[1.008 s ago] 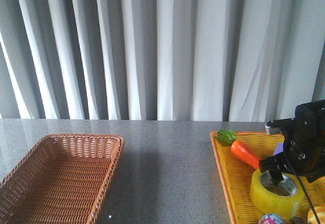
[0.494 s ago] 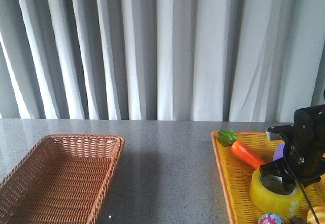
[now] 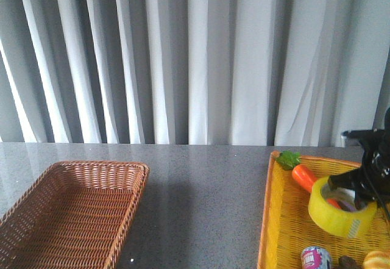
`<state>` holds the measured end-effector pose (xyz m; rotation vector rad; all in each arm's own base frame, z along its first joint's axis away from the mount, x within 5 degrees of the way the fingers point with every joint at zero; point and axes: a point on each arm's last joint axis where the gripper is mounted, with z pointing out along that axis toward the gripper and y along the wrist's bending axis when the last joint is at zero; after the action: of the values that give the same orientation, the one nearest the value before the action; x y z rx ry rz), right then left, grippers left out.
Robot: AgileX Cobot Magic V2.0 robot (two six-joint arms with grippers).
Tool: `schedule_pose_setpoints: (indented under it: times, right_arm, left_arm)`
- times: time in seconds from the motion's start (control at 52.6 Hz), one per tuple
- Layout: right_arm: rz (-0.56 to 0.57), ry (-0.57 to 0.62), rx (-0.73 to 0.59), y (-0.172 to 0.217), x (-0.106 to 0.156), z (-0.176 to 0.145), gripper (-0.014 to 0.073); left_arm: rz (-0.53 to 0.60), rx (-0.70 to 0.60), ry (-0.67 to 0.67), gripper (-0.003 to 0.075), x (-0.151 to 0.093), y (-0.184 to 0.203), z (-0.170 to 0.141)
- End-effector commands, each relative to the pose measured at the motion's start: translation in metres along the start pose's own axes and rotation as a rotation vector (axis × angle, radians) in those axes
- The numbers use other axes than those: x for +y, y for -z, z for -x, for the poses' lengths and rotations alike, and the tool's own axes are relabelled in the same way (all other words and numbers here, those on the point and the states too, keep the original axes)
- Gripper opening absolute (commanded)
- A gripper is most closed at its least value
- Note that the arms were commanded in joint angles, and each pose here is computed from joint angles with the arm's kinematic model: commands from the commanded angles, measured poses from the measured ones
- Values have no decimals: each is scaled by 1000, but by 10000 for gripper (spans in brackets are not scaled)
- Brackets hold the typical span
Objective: Transfer tape with both arms
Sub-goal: 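Grip the tape roll rim and lift it out of the yellow basket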
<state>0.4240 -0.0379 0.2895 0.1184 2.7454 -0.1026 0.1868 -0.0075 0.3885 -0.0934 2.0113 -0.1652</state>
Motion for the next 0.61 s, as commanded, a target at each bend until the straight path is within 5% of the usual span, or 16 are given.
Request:
schedule_pose_setpoints:
  times: [0.0,0.266,0.59]
  right_arm:
    - [105,18,-251,85,9,16,85]
    - [253,230,-467,165,85,14,117]
    - [328,430,-380,117,191,2,127]
  left_arm:
    - [-14,-105,2,535,-3,6,16]
    - [-15,-101,3,535,-3,6,16]
    - [-14,-92,3,535,-3,6,15]
